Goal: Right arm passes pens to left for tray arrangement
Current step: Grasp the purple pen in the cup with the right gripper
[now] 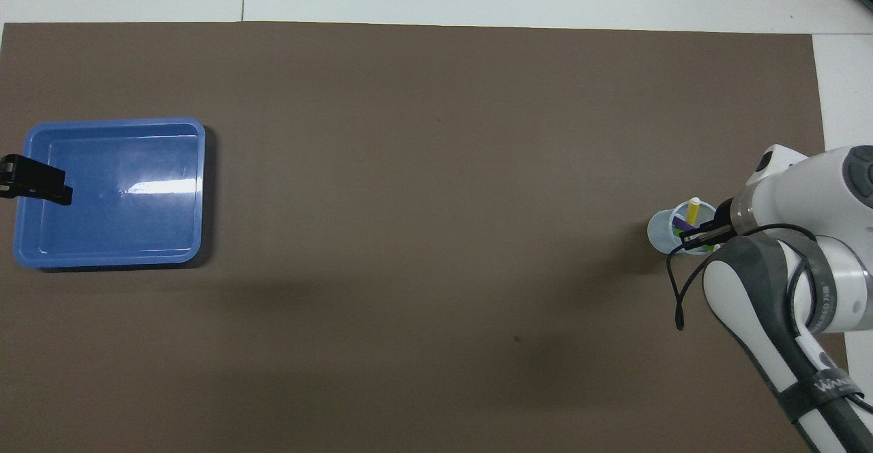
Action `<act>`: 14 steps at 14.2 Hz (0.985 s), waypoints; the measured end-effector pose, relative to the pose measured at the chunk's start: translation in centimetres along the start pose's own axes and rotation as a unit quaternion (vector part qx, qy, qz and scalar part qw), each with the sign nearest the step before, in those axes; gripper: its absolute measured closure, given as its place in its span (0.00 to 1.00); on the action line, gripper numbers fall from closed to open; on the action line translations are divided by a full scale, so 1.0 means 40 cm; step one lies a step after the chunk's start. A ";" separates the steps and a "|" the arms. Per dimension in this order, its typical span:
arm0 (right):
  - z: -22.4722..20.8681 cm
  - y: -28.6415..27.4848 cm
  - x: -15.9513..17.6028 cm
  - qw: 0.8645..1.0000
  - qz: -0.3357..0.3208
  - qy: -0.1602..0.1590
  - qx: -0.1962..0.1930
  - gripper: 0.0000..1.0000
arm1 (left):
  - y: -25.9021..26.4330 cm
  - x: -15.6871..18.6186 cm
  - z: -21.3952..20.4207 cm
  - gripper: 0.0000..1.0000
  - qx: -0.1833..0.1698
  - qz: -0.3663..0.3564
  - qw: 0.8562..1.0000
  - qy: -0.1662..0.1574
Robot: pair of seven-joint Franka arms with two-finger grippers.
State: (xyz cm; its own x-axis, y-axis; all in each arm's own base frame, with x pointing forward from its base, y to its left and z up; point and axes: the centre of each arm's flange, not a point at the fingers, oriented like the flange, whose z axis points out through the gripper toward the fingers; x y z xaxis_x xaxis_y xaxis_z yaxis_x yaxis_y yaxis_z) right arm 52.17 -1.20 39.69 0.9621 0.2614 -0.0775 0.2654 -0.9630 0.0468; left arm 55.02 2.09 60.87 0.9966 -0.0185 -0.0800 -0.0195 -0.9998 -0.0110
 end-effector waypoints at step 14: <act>-0.049 0.036 -0.002 1.000 -0.016 -0.018 0.004 0.81 | -0.001 0.000 0.000 0.00 0.000 0.000 1.000 0.000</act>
State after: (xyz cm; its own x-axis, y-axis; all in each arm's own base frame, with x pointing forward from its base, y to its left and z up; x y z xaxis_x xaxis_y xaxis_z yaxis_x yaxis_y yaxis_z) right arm 52.59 -2.47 41.73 0.9503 0.2896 -0.1148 0.2953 -0.9547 0.0361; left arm 55.02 2.13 60.88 0.9967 -0.0178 -0.0794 -0.0188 -0.9998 -0.0113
